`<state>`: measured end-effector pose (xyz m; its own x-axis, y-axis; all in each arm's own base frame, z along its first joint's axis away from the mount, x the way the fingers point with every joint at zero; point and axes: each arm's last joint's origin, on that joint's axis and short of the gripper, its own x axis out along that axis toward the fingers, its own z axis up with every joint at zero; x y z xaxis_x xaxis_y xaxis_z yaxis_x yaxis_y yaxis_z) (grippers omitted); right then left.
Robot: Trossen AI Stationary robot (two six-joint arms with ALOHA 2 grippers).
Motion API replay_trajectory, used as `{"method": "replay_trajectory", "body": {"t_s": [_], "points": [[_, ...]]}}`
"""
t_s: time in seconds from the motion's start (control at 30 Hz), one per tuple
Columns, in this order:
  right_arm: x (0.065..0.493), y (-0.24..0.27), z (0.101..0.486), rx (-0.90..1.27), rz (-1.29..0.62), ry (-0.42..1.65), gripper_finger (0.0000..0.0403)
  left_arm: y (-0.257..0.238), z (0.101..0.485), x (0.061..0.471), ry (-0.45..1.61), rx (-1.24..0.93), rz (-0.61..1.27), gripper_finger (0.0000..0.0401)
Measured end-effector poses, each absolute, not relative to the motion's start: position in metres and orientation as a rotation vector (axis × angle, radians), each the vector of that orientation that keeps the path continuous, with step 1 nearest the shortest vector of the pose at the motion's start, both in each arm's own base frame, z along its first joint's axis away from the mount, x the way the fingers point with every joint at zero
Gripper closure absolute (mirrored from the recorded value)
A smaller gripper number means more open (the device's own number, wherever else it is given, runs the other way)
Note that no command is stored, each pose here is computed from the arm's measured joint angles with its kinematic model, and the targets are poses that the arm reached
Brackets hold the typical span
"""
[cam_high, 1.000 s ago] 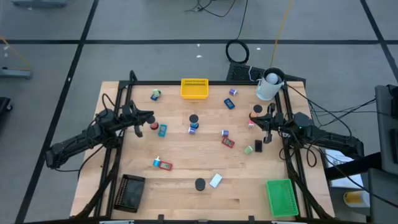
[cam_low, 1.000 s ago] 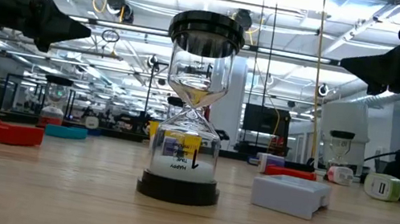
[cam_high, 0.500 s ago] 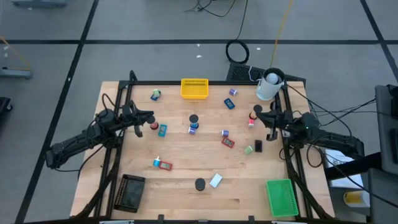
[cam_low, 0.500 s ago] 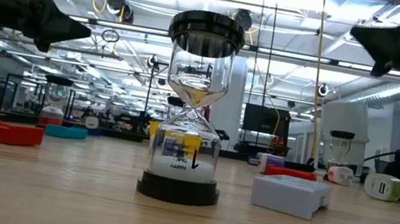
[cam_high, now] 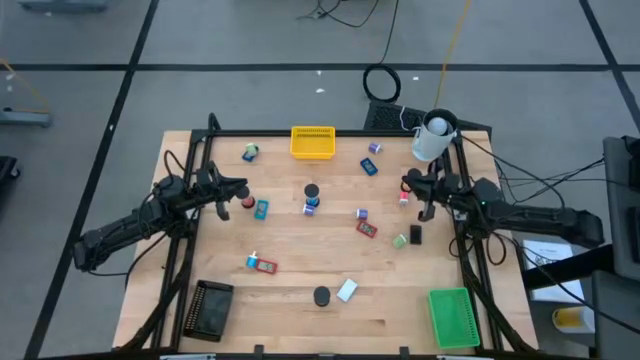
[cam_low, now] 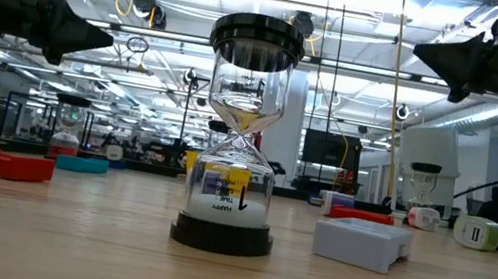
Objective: Pick & Place Office items
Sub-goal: Put the blue hour glass into the yellow bin
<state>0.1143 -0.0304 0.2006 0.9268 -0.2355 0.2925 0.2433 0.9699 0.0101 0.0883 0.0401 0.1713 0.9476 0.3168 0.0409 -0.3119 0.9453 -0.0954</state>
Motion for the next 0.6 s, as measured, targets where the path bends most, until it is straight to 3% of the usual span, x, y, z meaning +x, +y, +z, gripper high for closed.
{"method": "replay_trajectory", "body": {"t_s": [0.6], "points": [[0.131,-0.034,0.195,0.010,-0.206,-0.262,0.0399,0.040,0.171,0.088,-0.056,-0.088,0.320,0.0370]]}}
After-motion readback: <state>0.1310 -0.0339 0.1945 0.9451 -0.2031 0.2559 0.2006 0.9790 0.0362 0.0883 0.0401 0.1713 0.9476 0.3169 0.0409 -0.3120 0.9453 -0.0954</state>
